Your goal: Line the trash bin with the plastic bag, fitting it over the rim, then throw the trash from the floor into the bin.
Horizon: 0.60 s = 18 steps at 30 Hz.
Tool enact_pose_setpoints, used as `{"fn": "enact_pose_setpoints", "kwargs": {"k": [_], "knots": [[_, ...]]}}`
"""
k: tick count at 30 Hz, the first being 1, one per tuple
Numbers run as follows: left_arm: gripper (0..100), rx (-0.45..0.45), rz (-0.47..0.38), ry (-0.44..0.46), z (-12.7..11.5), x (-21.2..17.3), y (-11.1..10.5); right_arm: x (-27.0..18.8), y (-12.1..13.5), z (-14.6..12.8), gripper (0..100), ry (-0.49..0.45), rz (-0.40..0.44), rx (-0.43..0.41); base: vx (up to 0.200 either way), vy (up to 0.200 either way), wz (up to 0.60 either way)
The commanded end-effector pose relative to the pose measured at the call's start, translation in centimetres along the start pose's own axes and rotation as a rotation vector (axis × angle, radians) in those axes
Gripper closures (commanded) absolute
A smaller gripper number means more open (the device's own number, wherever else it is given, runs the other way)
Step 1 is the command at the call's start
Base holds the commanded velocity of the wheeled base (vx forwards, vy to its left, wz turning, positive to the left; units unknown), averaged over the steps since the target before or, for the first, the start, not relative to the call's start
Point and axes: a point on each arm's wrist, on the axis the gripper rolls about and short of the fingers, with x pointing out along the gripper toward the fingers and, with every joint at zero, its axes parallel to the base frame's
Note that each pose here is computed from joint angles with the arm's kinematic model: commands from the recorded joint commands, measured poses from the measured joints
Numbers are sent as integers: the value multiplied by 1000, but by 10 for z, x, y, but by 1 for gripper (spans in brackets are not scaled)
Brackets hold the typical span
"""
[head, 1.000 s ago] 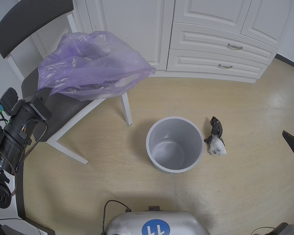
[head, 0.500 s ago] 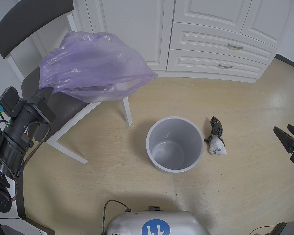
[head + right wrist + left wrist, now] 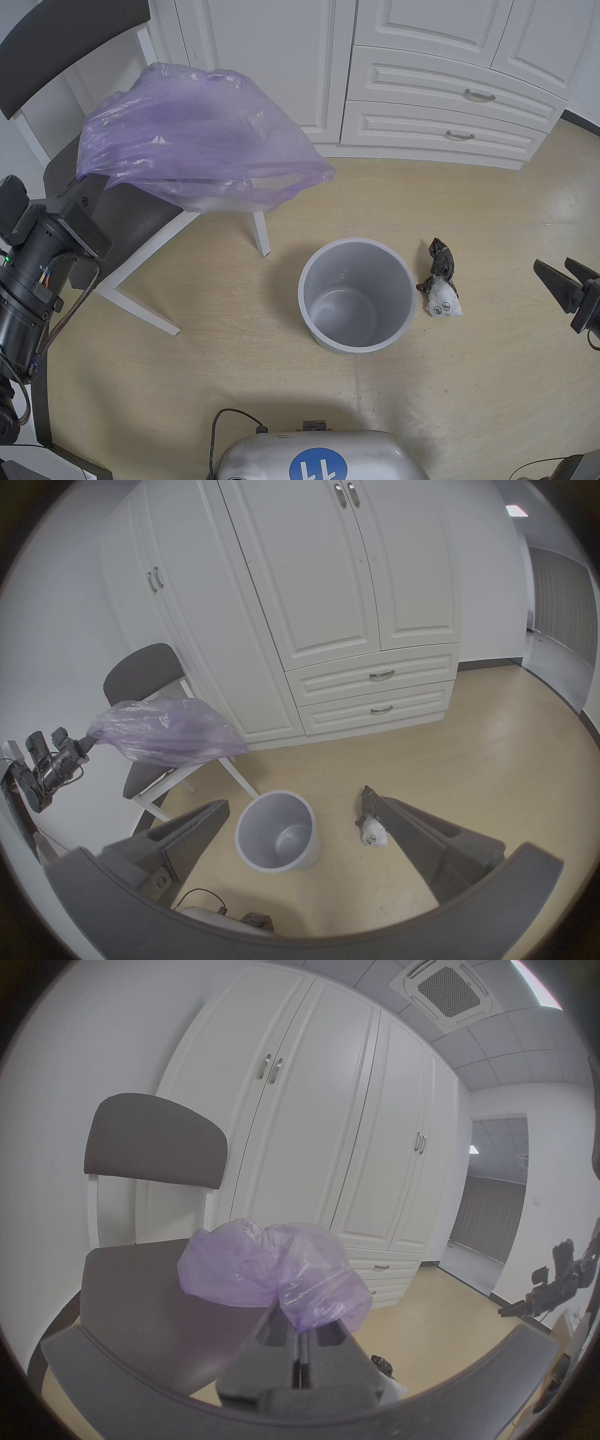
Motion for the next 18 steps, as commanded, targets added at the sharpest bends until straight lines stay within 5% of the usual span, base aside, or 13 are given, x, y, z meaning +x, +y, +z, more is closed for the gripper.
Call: {"fn": "enact_pose_setpoints", "kwargs": {"k": [1, 18], "knots": [[100, -3, -29, -23, 7, -6, -5, 2, 1, -1, 0, 9, 3, -1, 0, 0, 0], [100, 13, -153, 54, -9, -16, -26, 21, 13, 14, 0, 4, 39, -54, 0, 0, 0]]}}
